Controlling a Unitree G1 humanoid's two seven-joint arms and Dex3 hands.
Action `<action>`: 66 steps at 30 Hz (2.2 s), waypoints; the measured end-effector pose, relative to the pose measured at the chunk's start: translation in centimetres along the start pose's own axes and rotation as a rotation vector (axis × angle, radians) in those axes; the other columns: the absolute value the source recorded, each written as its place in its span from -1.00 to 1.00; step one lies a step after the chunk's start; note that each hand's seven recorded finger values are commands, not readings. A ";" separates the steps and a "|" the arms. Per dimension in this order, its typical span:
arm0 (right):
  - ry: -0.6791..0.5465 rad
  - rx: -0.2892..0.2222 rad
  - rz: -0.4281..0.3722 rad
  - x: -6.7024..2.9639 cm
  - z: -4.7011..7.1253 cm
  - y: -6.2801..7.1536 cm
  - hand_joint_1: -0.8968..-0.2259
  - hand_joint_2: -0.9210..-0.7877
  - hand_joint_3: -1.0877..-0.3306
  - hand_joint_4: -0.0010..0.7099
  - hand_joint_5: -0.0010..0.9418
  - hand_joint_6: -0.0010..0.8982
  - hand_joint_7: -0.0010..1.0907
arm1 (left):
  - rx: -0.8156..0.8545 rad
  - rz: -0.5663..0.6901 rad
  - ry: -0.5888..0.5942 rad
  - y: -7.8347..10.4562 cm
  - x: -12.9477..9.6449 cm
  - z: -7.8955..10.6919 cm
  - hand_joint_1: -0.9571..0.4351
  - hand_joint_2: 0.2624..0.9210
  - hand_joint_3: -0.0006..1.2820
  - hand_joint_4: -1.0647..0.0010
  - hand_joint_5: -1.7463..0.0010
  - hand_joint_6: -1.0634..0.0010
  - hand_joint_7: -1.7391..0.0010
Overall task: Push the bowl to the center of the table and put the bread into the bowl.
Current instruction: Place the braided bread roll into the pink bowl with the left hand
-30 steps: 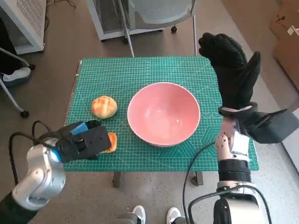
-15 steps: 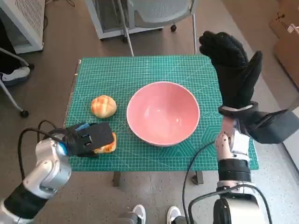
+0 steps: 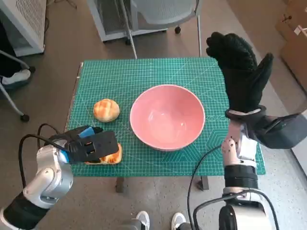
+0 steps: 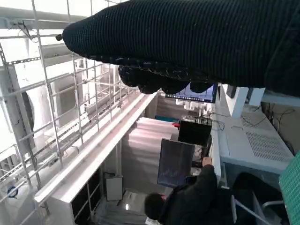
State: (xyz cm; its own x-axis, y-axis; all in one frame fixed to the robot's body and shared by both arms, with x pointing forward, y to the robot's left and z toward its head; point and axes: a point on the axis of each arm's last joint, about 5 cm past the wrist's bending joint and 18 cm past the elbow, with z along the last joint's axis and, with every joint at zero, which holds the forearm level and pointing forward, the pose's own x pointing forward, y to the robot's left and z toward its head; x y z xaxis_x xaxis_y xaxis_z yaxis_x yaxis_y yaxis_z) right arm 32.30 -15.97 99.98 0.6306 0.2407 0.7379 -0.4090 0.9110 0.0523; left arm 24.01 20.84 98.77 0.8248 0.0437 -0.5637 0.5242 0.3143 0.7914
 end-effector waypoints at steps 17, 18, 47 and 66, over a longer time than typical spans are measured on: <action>0.003 0.006 0.001 -0.17 -0.1 0.1 -0.11 -1.00 0.26 0.07 -0.99 -0.02 -0.98 | -0.005 0.217 -0.191 2.2 -4.1 1.0 0.38 0.86 -0.90 -0.43 -0.31 -0.43 -0.12; 0.003 0.005 0.000 -0.21 -0.1 0.1 -0.10 -1.00 0.26 0.08 -0.99 -0.03 -0.98 | 0.002 0.250 -0.208 2.4 -4.6 1.2 0.38 0.86 -0.90 -0.46 -0.28 -0.43 -0.13; 0.013 -0.013 0.006 -0.50 0.0 -0.5 -0.08 -1.00 0.24 0.10 -0.99 -0.02 -0.99 | 0.093 0.696 -0.564 7.2 -9.8 6.8 0.38 0.87 -0.97 -0.60 -0.17 -0.45 -0.13; -0.012 -0.051 -0.006 -0.93 1.0 -0.9 -0.09 -1.00 0.21 0.11 -0.99 0.00 -0.98 | 0.161 0.585 -0.695 7.8 -6.9 13.0 0.38 0.98 -0.98 -0.42 -0.37 -0.35 -0.11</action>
State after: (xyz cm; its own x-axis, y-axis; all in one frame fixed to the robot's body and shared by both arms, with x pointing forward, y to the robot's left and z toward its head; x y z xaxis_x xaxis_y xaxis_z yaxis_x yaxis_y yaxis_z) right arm 31.44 -17.34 99.91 0.6251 0.2312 0.7455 -0.3708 0.9284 0.0230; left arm 25.14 10.69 111.93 0.8822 -0.4414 0.1643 -0.0363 0.2841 0.9581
